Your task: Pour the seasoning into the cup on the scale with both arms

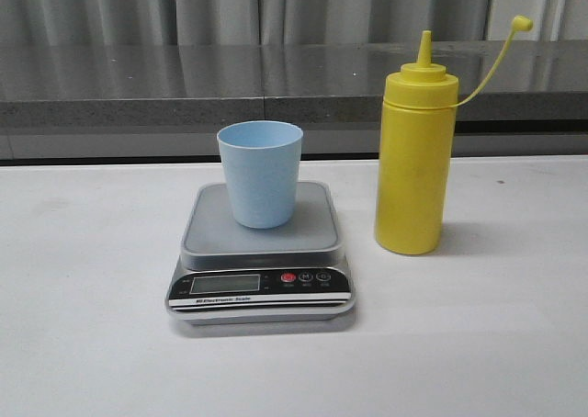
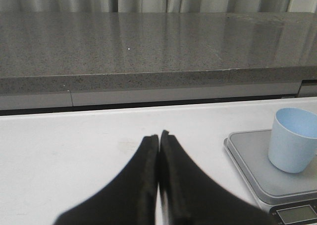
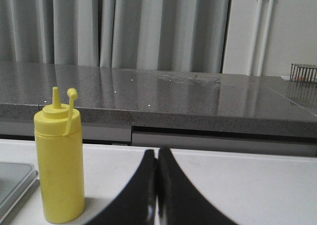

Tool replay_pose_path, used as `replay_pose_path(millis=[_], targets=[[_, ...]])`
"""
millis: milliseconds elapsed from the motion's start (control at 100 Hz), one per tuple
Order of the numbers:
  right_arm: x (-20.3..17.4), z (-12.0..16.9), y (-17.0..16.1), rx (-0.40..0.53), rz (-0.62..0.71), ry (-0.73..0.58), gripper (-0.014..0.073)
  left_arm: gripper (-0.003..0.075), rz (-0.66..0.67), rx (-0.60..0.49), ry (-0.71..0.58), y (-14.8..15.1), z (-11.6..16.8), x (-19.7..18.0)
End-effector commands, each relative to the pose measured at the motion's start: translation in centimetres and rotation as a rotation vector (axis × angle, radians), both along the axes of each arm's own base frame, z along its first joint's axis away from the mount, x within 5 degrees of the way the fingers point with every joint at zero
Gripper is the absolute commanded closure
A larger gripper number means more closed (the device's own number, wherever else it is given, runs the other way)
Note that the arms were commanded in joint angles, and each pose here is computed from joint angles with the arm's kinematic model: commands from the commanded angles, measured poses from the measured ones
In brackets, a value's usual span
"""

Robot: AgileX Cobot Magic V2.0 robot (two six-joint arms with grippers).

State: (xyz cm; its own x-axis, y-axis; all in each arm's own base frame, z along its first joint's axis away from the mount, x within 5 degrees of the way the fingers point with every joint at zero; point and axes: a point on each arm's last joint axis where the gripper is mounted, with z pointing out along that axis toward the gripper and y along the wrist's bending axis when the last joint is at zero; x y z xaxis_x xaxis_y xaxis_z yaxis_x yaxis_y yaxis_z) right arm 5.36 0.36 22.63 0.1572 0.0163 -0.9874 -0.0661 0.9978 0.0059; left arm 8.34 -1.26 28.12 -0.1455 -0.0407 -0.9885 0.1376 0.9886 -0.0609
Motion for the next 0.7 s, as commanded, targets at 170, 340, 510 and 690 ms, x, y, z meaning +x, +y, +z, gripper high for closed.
replay_pose_path(millis=[170,340,510,690], targets=[[2.1,6.4,0.1,0.020,-0.006,0.116,0.0663,0.0740,0.016,-0.028,-0.088,0.1,1.5,0.1],[5.5,9.3,0.3,0.018,-0.006,0.178,0.0663,0.0740,0.016,-0.028,-0.088,0.1,1.5,0.1],[9.5,9.8,0.5,0.027,-0.003,0.172,0.0663,0.0740,0.016,-0.028,-0.088,0.1,1.5,0.1],[12.7,8.5,0.8,0.029,0.005,0.188,0.0663,0.0740,0.016,-0.028,-0.088,0.1,1.5,0.1]])
